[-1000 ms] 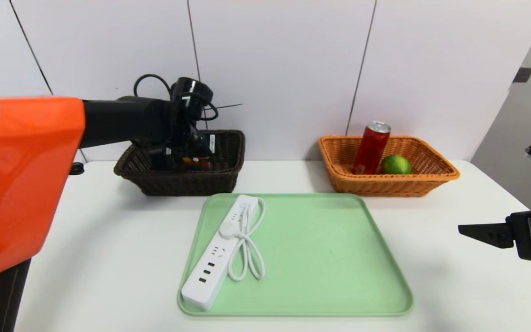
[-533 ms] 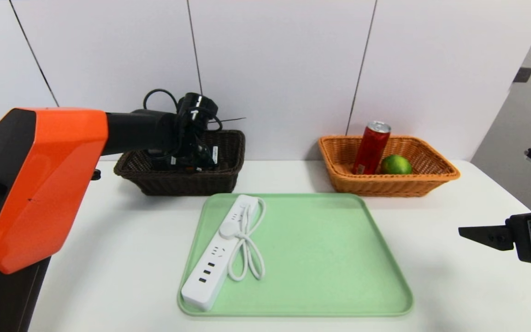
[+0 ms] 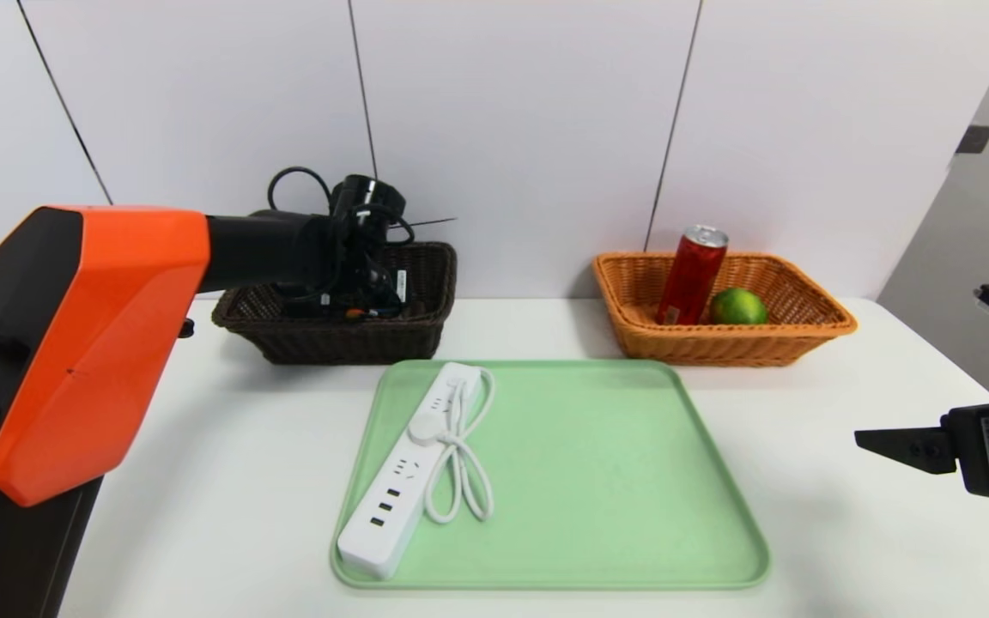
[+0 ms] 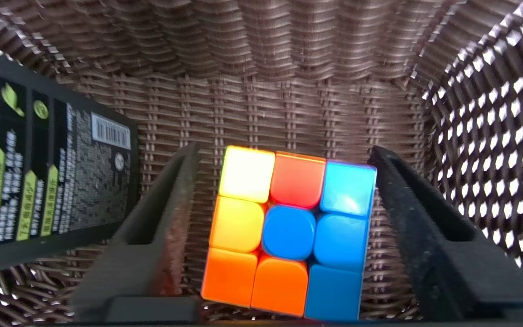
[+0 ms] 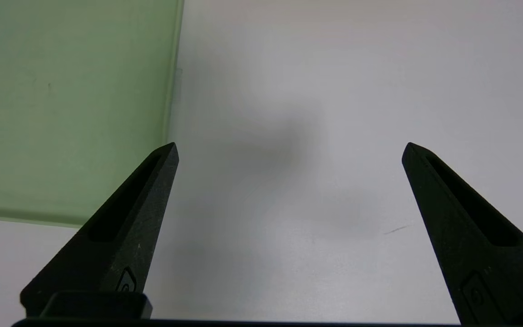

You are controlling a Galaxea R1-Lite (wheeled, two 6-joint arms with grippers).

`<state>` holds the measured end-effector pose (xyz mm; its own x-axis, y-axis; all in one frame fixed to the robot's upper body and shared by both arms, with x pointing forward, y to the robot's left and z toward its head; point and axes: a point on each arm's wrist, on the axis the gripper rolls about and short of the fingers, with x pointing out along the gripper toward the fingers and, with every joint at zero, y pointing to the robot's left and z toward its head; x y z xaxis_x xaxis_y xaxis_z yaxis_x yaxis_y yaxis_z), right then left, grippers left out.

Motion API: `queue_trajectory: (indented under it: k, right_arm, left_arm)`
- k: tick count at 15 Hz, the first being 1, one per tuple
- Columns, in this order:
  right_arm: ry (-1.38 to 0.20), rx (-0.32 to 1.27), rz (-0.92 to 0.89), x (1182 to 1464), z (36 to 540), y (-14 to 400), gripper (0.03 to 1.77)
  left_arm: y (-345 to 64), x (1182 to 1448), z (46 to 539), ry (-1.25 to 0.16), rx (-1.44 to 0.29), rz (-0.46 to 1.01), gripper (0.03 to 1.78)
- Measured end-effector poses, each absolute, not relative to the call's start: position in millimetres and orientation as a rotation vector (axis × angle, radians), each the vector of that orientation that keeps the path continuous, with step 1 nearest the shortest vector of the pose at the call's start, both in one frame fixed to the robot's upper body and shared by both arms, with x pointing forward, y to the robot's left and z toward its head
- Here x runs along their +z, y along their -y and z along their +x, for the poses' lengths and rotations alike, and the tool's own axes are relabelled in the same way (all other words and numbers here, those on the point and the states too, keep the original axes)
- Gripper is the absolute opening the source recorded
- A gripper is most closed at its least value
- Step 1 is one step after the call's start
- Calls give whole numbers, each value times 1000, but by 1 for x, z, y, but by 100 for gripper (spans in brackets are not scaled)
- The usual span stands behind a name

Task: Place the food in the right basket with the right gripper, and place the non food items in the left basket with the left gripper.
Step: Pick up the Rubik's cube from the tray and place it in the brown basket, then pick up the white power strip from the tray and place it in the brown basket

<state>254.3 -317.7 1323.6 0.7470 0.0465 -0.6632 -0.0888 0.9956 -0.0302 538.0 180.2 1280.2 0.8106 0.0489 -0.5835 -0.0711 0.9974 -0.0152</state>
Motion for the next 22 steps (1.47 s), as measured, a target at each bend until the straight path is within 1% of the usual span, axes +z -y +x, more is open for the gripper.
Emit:
queue_trajectory:
  k: [2,4,7,9,11,13,16,18,20,21,22]
  right_arm:
    - [-724,73,-61,1323,254,318,170]
    - [-725,72,-60,1323,255,318,170]
    - [-728,72,-60,1323,255,318,170]
    - [-728,70,-60,1323,255,318,170]
    - [-729,72,-59,1323,256,318,170]
    - [-732,72,-59,1322,257,318,170]
    - [-730,72,-59,1323,259,318,170]
    - [-727,70,-56,1324,260,318,170]
    - [-724,68,-52,1324,259,318,170]
    - [-722,68,-50,1325,259,318,170]
    - [-716,68,-49,1326,259,318,170]
  left_arm:
    - [-180,1288,535,-607,62,-38,143]
    - [-182,1304,529,-570,48,-24,149]
    - [-180,1337,513,-479,75,57,156]
    - [-177,1364,497,-411,76,80,159]
    - [-177,1389,478,-376,45,96,162]
    - [-172,1408,453,-375,4,91,164]
    - [-158,1426,409,-442,-67,-5,166]
    - [-149,1431,379,-554,-163,-101,167]
    - [-146,1429,355,-697,-253,-190,167]
    - [-146,1425,345,-762,-267,-216,167]
    - [-145,1421,340,-794,-270,-217,168]
